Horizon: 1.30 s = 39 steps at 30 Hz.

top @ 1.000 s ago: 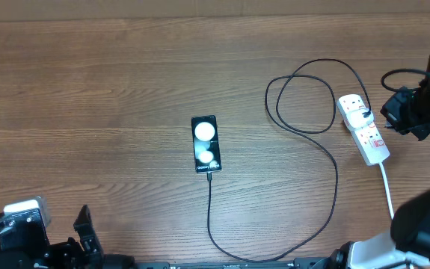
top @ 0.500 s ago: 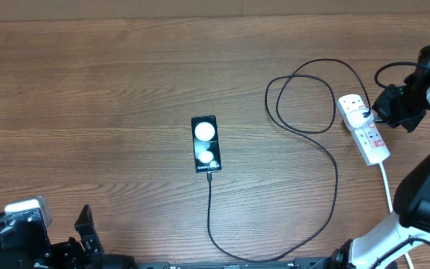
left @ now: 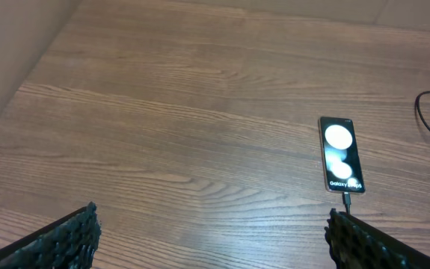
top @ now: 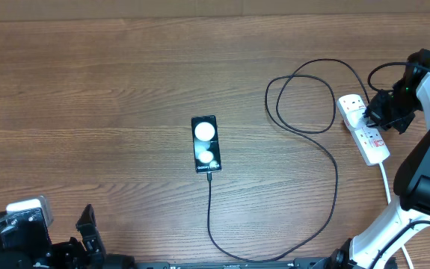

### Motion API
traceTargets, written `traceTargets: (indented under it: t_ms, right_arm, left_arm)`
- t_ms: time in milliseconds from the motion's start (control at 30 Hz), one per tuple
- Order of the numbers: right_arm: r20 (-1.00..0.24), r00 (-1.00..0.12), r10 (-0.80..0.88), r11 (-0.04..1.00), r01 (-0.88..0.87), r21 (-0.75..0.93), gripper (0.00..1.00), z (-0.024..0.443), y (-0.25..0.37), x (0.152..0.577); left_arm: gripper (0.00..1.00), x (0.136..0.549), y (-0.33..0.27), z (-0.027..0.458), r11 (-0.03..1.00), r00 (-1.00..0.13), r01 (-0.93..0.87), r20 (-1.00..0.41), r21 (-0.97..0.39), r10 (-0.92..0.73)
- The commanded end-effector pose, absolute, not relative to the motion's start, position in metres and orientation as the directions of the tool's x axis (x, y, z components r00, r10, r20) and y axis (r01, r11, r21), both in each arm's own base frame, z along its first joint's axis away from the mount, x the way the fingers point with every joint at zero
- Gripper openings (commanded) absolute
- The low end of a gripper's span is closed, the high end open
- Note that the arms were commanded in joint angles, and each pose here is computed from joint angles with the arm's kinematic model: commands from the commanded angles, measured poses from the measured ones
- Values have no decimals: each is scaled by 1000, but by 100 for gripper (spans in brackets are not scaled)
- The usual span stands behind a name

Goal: Plug charger to phone and switch on socket

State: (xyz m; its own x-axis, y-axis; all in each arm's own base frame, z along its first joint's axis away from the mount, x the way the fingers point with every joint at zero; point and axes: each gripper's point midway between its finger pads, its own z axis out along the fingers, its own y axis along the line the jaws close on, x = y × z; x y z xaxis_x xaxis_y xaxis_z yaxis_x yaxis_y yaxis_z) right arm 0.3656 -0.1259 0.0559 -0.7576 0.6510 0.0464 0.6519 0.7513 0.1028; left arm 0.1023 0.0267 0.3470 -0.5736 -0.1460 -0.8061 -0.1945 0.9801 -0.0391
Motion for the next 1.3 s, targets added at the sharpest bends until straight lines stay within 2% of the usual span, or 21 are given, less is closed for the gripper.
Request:
traceTargets:
  t_ms: [0, 200, 633, 1033, 1267]
  right_arm:
    - [11, -755, 656, 749, 653, 113, 4, 59, -135, 374]
    - [38, -747, 664, 741, 663, 105, 4, 46, -139, 372]
    - [10, -745, 667, 739, 663, 123, 4, 45, -141, 380]
    - [98, -735, 671, 726, 678, 114, 4, 15, -132, 375]
    - [96, -712, 696, 715, 699, -2, 4, 24, -150, 359]
  left_arm:
    - [100, 102, 25, 347, 979, -565, -195, -809, -58, -161]
    - [100, 102, 25, 347, 979, -565, -195, -809, -58, -160]
    - [100, 102, 25, 347, 979, -565, -195, -809, -58, -160]
    - [100, 102, 25, 347, 979, -566, -195, -809, -58, -160]
    - [100, 102, 25, 347, 979, -566, -195, -809, -58, -160]
